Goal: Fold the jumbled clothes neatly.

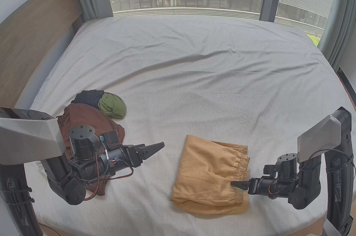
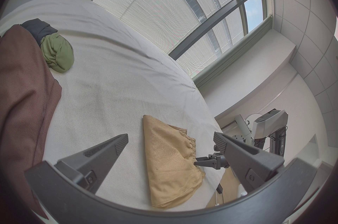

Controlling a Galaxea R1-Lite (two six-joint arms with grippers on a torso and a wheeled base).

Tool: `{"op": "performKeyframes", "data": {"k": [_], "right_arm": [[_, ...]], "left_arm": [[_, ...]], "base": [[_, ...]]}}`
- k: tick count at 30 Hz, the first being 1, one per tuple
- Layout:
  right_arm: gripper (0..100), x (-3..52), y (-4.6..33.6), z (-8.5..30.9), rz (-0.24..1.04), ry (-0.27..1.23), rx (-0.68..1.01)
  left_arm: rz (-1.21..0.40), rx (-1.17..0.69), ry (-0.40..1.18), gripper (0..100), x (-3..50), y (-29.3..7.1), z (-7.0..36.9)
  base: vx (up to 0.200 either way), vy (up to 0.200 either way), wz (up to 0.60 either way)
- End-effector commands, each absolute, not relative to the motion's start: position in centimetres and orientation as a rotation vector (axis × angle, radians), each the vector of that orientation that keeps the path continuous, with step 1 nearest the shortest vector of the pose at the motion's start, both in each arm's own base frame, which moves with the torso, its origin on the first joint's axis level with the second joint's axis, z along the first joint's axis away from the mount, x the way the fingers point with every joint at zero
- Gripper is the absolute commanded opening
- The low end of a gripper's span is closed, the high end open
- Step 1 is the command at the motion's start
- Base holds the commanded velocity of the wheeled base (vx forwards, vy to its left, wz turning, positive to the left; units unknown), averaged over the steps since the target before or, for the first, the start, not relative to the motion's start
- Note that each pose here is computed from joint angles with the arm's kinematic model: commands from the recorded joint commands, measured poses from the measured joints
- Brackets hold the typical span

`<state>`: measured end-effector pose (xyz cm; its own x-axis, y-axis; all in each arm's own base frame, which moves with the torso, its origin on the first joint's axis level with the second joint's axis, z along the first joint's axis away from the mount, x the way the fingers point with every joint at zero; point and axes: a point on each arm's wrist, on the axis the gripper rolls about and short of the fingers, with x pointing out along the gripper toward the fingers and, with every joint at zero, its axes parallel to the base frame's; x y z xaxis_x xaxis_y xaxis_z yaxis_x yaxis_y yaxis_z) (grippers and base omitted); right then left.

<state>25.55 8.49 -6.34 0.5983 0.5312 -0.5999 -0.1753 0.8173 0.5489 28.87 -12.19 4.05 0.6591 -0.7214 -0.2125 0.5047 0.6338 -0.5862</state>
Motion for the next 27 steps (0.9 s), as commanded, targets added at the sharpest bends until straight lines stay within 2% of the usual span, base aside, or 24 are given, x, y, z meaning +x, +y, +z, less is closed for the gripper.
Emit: {"op": "performKeyframes", "data": {"k": [1, 15, 27], "right_arm": [[100, 25.3, 9.2, -6.7, 0.435, 0.86, 0.49], [100, 26.3, 10.8, -6.2, 0.477, 0.848, 0.612], [100, 26.3, 10.9, -6.2, 0.483, 0.851, 0.623]], "left_arm": [[-0.729, -0.515, 0.459, 100, 28.9, -12.2, 4.0], [-0.733, -0.515, 0.442, 100, 28.9, -12.2, 4.2], [-0.733, -0.515, 0.442, 100, 28.9, -12.2, 4.2]], "base": [[0.0, 0.0, 0.0], [0.0, 0.0, 0.0], [0.0, 0.0, 0.0]]}}
